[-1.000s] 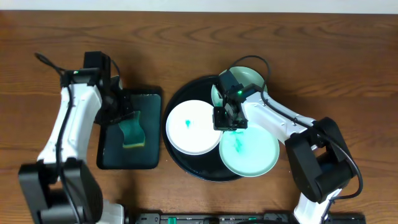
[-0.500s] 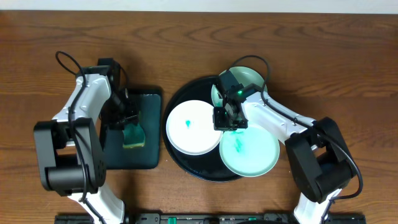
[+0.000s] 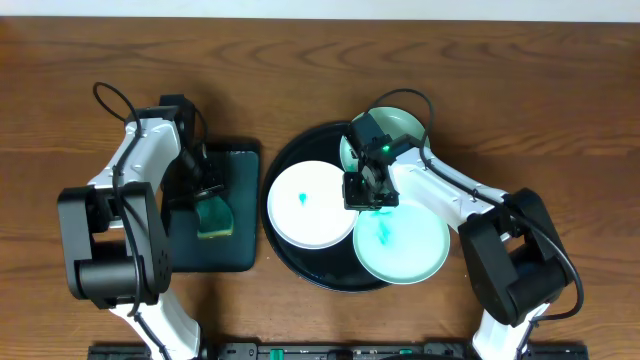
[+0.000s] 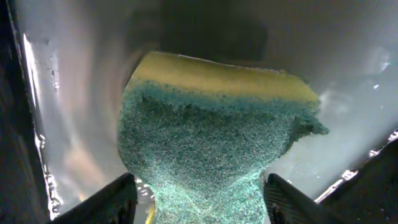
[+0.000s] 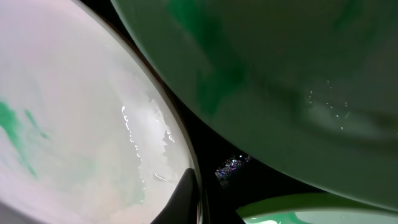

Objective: Clean dirty plates on tray and stack at the side
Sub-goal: 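Lower the left gripper and grasp the green sponge, then lift the sponge with the left gripper out of the water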

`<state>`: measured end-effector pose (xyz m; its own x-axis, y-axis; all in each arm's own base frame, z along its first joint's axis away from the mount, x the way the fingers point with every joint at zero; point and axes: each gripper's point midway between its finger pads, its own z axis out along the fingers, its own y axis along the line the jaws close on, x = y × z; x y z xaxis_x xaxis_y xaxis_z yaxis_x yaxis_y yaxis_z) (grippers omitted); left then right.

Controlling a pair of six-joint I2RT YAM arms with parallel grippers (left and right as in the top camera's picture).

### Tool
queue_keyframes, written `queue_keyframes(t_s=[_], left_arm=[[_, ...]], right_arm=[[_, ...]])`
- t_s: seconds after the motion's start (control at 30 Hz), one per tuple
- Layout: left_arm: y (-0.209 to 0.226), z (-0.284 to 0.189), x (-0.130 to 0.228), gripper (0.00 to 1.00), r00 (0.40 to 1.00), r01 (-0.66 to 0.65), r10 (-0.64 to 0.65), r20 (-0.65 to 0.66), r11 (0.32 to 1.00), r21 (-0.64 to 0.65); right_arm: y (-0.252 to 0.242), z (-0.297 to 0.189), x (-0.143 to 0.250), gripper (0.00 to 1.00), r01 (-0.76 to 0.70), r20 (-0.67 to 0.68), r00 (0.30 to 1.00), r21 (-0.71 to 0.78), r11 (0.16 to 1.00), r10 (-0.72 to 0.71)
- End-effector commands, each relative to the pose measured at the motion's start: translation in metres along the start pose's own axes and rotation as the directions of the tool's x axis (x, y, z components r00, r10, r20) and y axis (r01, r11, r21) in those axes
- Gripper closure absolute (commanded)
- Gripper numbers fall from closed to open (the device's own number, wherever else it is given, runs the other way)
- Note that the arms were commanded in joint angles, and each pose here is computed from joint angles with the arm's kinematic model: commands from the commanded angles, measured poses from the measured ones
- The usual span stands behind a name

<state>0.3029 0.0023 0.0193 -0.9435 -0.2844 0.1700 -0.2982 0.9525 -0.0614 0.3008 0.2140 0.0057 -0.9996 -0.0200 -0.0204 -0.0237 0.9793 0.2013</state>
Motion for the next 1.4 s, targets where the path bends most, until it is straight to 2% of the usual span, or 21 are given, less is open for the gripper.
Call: queue_keyframes(t_s=[0.0,0.03,0.07,0.13,0.43,0.5,0.53,0.63,0.7,0.9,1.03,1.23,1.37], left_arm=[[0.003,0.004,0.003,0.37,1.000,0.004,-0.004,-0.021,1.000,-0.010],[0.003,0.004,0.004,0.37,1.000,0.004,-0.004,-0.023,1.000,-0.011],[0.003,0.005,0.004,0.44,1.000,0.004,-0.004,-0.025,1.000,-0.011],[0.003,0.006,0.006,0.49,1.000,0.005,-0.005,-0.029,1.000,-0.012],[0.001,0.014,0.008,0.55,1.000,0.005,-0.004,-0.030,1.000,0.012],[0.000,0.018,0.008,0.64,1.000,0.005,-0.004,-0.027,1.000,0.021],[-0.002,0.020,0.008,0.72,1.000,0.004,-0.003,-0.023,0.999,0.035],[-0.006,0.020,0.006,0.81,1.000,0.003,-0.002,-0.018,0.998,0.057],[-0.009,0.020,0.005,0.93,1.000,0.001,0.000,-0.012,0.997,0.074],[-0.013,0.007,-0.002,0.93,0.999,-0.010,0.007,0.036,0.996,0.091],[-0.017,-0.032,-0.010,0.93,0.985,-0.038,0.019,0.173,0.993,0.108],[-0.011,-0.113,-0.005,0.93,0.901,-0.068,0.024,0.434,0.994,0.085],[-0.012,-0.158,0.007,0.93,0.820,-0.112,0.041,0.571,0.990,0.089]], right_arm=[[-0.030,0.009,0.001,0.99,-0.009,-0.010,1.000,0.108,0.994,0.010],[-0.030,0.009,0.001,0.99,-0.010,-0.011,1.000,0.107,0.994,0.011],[-0.030,0.009,0.001,0.99,-0.010,-0.010,1.000,0.107,0.994,0.011],[-0.030,0.009,0.001,0.99,-0.010,-0.010,1.000,0.108,0.994,0.011],[-0.030,0.009,0.001,0.99,-0.010,-0.010,1.000,0.108,0.994,0.011],[-0.030,0.009,0.001,0.99,-0.010,-0.010,1.000,0.108,0.994,0.011],[-0.030,0.009,0.001,0.99,-0.010,-0.010,1.000,0.108,0.994,0.011],[-0.030,0.009,0.001,0.99,-0.010,-0.010,1.000,0.108,0.994,0.011],[-0.030,0.009,0.001,0.99,-0.010,-0.010,1.000,0.108,0.994,0.011],[-0.030,0.009,0.001,0.99,-0.009,-0.010,1.000,0.108,0.994,0.010],[-0.030,0.009,0.002,0.99,-0.010,-0.012,1.000,0.109,0.994,0.011],[-0.030,0.009,0.002,0.99,-0.010,-0.011,1.000,0.109,0.994,0.011],[-0.030,0.009,0.001,0.99,-0.009,-0.010,1.000,0.108,0.994,0.011]])
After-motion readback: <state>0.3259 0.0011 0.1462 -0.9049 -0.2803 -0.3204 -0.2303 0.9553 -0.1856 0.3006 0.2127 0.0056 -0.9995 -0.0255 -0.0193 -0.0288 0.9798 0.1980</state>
